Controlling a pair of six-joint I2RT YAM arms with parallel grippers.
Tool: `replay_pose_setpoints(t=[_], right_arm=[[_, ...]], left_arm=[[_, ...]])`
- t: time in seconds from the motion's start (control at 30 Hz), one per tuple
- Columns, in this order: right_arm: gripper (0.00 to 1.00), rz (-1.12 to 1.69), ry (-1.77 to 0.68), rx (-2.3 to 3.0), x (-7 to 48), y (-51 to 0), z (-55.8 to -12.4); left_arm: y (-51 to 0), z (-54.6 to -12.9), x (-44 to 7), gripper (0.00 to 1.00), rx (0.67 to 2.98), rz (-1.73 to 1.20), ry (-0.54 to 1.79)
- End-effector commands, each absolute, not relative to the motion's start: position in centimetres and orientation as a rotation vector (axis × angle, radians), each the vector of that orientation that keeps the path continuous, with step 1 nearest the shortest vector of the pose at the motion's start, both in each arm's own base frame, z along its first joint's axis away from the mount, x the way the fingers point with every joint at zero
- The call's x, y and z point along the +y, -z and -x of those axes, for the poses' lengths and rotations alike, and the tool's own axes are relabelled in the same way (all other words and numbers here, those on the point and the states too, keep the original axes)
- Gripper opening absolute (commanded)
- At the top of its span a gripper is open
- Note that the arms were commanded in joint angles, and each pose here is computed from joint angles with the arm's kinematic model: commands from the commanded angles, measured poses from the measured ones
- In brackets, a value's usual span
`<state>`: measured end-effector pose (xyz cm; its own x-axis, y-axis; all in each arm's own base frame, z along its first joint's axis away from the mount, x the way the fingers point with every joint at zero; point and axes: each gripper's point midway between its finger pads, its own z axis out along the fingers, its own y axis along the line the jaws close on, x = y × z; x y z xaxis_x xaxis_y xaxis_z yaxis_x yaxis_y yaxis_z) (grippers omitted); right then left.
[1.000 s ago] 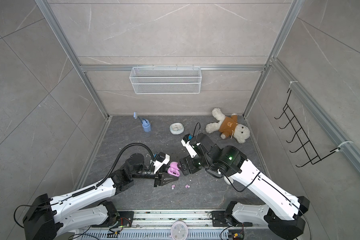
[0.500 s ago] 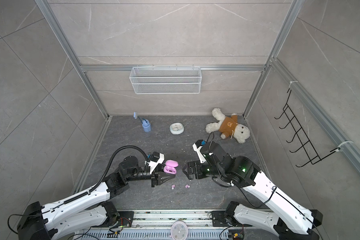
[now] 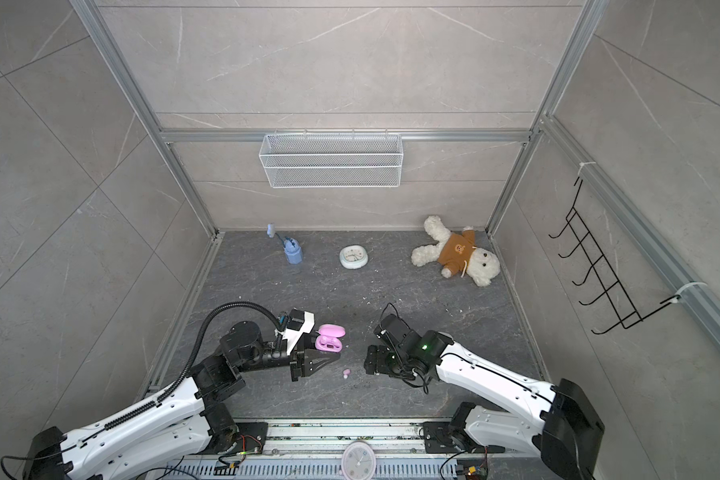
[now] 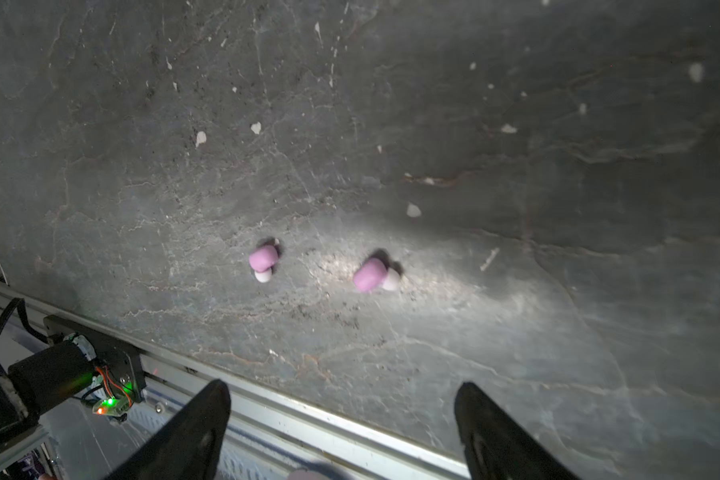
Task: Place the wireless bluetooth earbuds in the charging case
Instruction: 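Move the open right gripper down over the pink earbuds on the table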
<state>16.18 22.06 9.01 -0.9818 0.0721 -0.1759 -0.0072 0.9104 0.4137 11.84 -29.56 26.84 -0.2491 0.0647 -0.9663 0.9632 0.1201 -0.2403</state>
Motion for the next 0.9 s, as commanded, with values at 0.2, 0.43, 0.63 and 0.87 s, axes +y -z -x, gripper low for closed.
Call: replay_pose_setpoints(t=[0.2, 0.43, 0.63, 0.87], right_arm=[[0.84, 0.059, -0.71, 2.879, 25.0, -4.9, -20.1], [0.82, 0.084, -0.764, 2.951, 25.8, -3.2, -19.2], [0.82, 0.057, -0.793, 2.983, 25.2, -3.2, -17.8], [0.82, 0.047, -0.795, 3.005, 25.2, -3.1, -16.8]], left_arm=[[-27.5, -11.9, -28.8, 0.12, 1.474, -1.042, 1.225], [-27.8, -12.0, -28.9, 0.12, 1.473, -1.046, 1.215], [-27.7, -12.0, -28.9, 0.12, 1.478, -1.048, 1.215], [-27.6, -12.0, -29.0, 0.12, 1.488, -1.053, 1.218]])
